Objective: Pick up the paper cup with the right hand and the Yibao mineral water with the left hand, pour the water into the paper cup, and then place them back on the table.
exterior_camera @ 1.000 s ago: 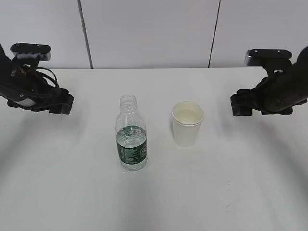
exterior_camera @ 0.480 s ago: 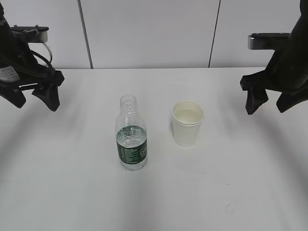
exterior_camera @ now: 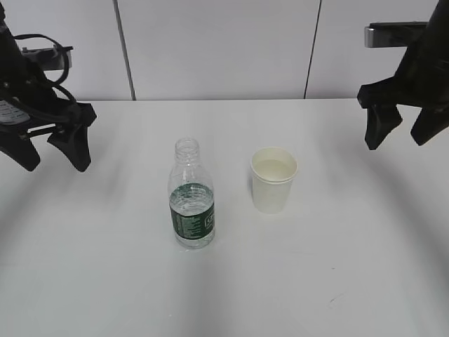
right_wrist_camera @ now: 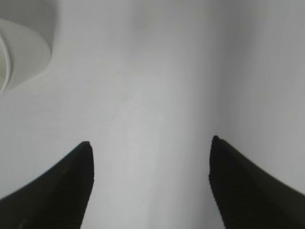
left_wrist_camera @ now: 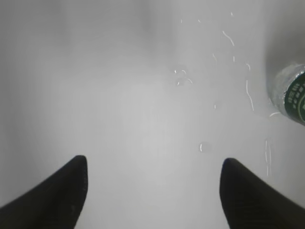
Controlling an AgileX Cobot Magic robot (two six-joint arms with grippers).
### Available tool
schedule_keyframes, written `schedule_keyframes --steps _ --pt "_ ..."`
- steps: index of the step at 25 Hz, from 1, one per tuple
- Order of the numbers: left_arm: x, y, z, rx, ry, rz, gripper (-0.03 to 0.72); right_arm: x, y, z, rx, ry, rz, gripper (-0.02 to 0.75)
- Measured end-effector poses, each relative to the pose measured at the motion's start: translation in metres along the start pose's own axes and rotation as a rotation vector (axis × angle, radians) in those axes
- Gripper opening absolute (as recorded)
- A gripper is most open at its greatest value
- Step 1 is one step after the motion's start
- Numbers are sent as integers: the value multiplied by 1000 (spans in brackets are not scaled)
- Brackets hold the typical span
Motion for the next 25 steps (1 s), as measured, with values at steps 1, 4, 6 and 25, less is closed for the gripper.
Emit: schedule_keyframes --steps 1,4,6,25 --pt "0 0 0 0 0 -1 519 0 1 0 0 1 -4 585" --pt "2 3 1 -6 -1 -18 515 0 6 2 3 10 -35 585" --pt "7 4 1 -10 -10 -30 514 1 13 3 2 19 -71 585" --pt "20 -1 61 -24 29 -68 511 69 -2 34 60 -140 -65 585"
Point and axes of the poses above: a point on each arm's last joint axis where the gripper is mounted, x pointing back along that axis away from the gripper, y along the wrist's bending axis when the last joint is at zero, z = x × y, the point moved 9 cm from there along -x, pointing out along that axis toward the gripper, and after that the axes turned 13 degrees about -x, right-handed, at the moved point
